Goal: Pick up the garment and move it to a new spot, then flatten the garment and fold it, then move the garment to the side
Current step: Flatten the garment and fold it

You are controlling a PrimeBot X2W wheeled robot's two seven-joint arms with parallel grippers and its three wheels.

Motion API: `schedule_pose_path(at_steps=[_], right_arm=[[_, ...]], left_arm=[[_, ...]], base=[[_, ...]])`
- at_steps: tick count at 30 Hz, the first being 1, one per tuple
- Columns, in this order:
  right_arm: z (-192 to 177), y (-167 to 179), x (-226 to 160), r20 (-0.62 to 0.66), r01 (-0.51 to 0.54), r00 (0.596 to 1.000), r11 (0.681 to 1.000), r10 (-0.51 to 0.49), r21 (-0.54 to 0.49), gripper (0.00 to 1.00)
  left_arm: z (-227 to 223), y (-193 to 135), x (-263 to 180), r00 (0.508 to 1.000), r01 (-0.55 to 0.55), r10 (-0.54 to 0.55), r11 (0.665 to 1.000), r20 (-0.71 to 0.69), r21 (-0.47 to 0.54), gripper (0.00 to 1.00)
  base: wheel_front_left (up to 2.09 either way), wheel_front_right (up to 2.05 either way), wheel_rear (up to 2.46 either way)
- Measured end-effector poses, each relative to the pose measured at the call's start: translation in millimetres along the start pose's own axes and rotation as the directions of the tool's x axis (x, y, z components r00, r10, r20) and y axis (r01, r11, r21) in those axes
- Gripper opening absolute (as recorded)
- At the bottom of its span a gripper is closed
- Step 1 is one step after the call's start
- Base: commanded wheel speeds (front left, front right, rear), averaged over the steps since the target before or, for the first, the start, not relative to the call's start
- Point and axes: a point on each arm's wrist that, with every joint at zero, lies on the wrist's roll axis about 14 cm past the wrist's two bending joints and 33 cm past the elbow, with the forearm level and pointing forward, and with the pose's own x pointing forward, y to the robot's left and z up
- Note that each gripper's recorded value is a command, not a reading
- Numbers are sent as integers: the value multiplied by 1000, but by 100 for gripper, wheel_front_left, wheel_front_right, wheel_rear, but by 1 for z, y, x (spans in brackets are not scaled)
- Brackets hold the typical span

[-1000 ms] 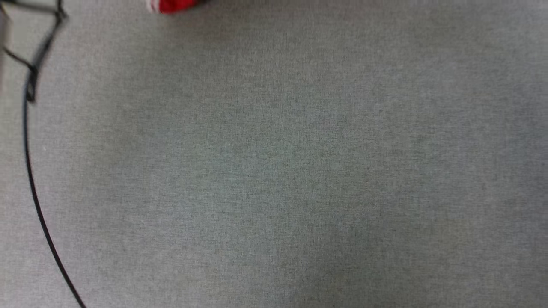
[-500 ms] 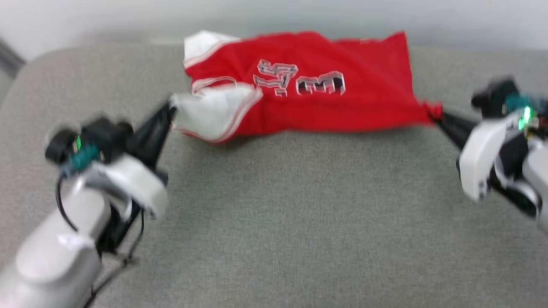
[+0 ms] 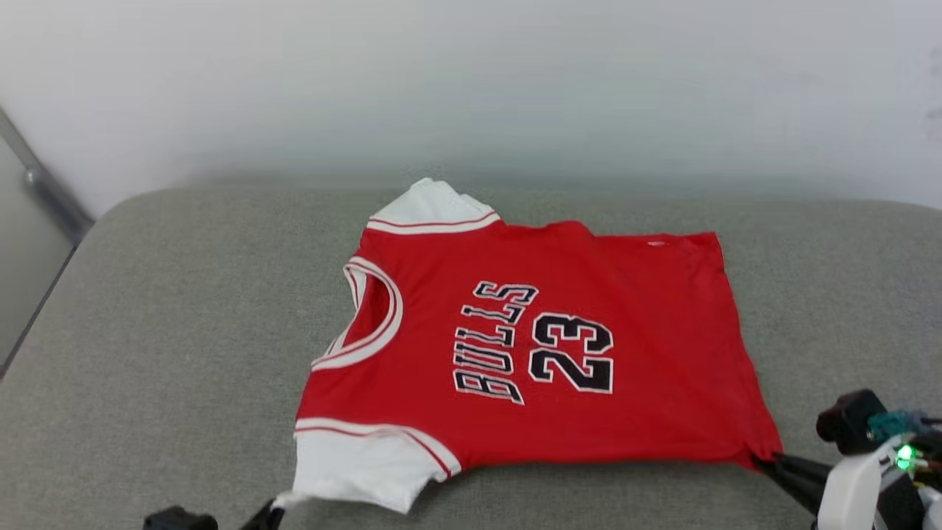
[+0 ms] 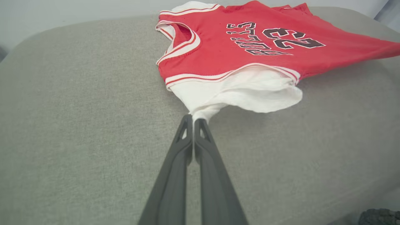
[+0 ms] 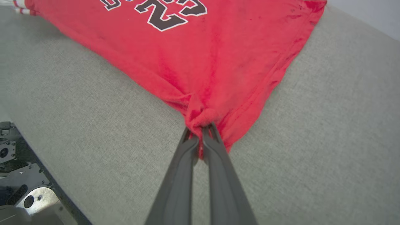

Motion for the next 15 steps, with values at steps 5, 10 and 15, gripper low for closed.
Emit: schedule_pose_path(at_steps=[5, 10, 15], right_arm=[[-31, 11, -22, -47, 12, 999, 998, -9, 62, 0], [-69, 24, -40, -122, 22, 992, 993, -8, 113, 0], [-92, 33, -53, -172, 37, 985, 987, -9, 159, 0]], left_arm=[[-39, -26, -33, 995, -3, -10, 993, -104, -121, 0], [-72, -45, -55, 978, -14, -31, 978, -208, -209, 0], [-93, -49, -71, 958, -27, -43, 970, -282, -240, 0]], base=[[0, 0, 0], [0, 0, 0], [0, 0, 0]])
